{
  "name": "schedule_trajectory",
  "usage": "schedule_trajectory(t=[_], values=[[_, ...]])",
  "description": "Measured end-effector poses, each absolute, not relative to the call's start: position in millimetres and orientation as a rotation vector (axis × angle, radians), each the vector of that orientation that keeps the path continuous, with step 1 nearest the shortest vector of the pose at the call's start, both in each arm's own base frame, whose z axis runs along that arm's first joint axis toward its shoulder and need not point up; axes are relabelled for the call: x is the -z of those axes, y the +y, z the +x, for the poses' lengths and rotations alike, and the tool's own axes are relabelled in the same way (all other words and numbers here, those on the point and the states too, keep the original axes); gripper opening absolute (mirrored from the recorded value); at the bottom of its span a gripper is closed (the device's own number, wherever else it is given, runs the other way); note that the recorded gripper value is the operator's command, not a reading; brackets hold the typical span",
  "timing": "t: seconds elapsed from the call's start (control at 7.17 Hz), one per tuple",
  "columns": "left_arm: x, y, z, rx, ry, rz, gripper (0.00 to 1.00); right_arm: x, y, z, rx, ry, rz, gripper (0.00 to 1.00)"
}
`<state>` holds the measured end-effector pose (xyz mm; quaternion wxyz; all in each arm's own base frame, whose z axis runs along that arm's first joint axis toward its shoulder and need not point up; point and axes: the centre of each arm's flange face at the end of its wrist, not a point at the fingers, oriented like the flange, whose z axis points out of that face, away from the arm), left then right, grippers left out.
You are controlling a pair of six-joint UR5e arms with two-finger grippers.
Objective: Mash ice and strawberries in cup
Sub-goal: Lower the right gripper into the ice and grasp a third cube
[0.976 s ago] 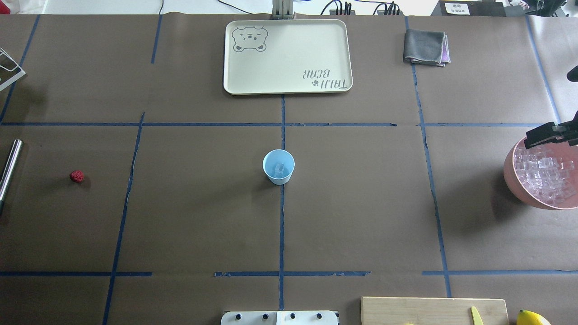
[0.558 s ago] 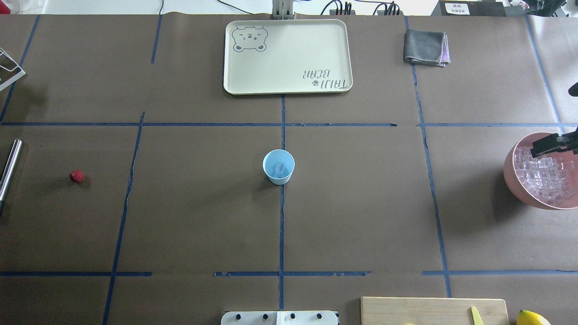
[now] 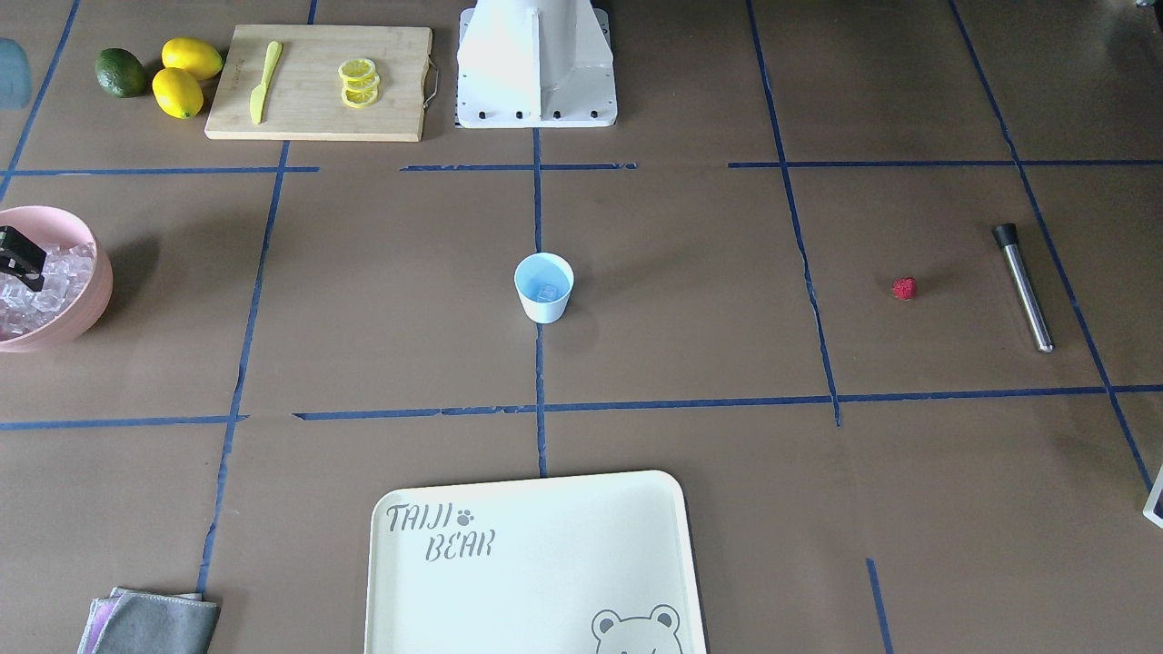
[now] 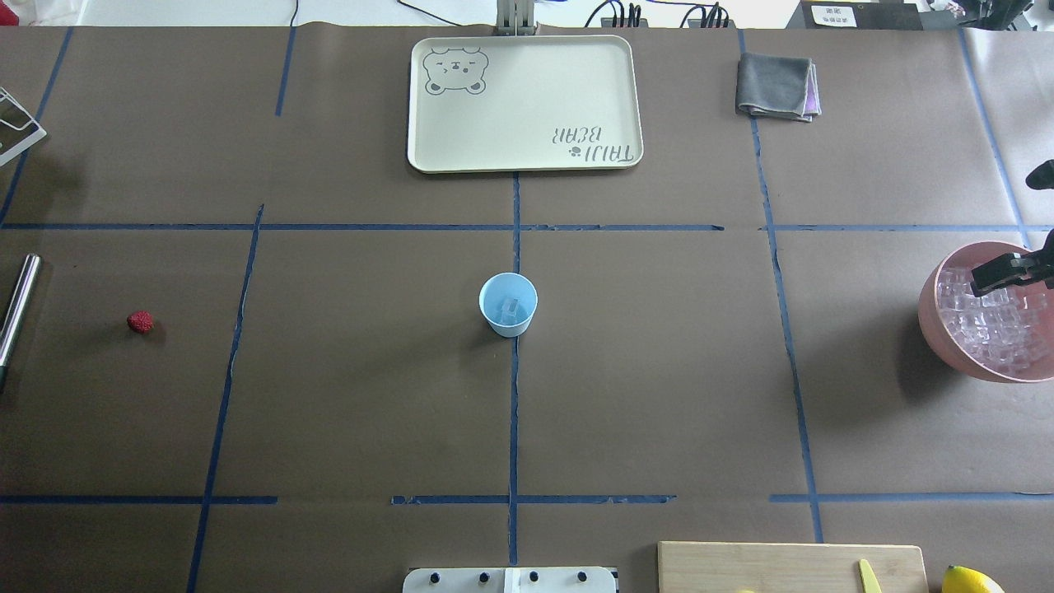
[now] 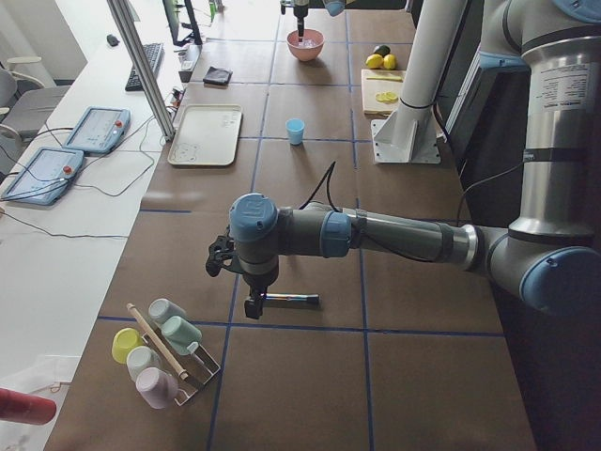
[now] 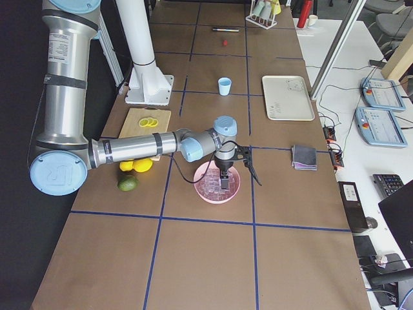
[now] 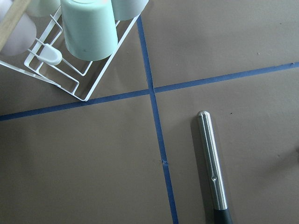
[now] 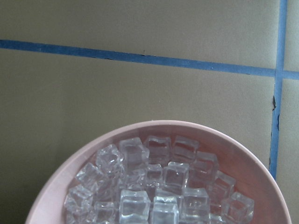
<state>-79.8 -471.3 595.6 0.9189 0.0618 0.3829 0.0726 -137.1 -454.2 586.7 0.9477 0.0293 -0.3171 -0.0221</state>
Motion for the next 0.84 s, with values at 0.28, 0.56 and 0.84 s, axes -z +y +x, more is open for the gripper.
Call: schedule_trajectory(t=[0.28,0.56,0.84], values=[[-595.3,-471.6,-79.8,-0.150,0.787,0.128,1.00,-595.1,-460.5,-140.5,0.043,-0.641,0.045,0.90],[-594.5,-472.4,-79.9,-0.150,0.787,0.129,1.00,-595.5,-460.8,-140.8,0.041,-0.644,0.042,0.81],[-594.5,-472.9,-79.9,-0.150,0.787,0.129,1.00,-594.4,-461.1,-141.3,0.041,-0.646,0.043,0.77]])
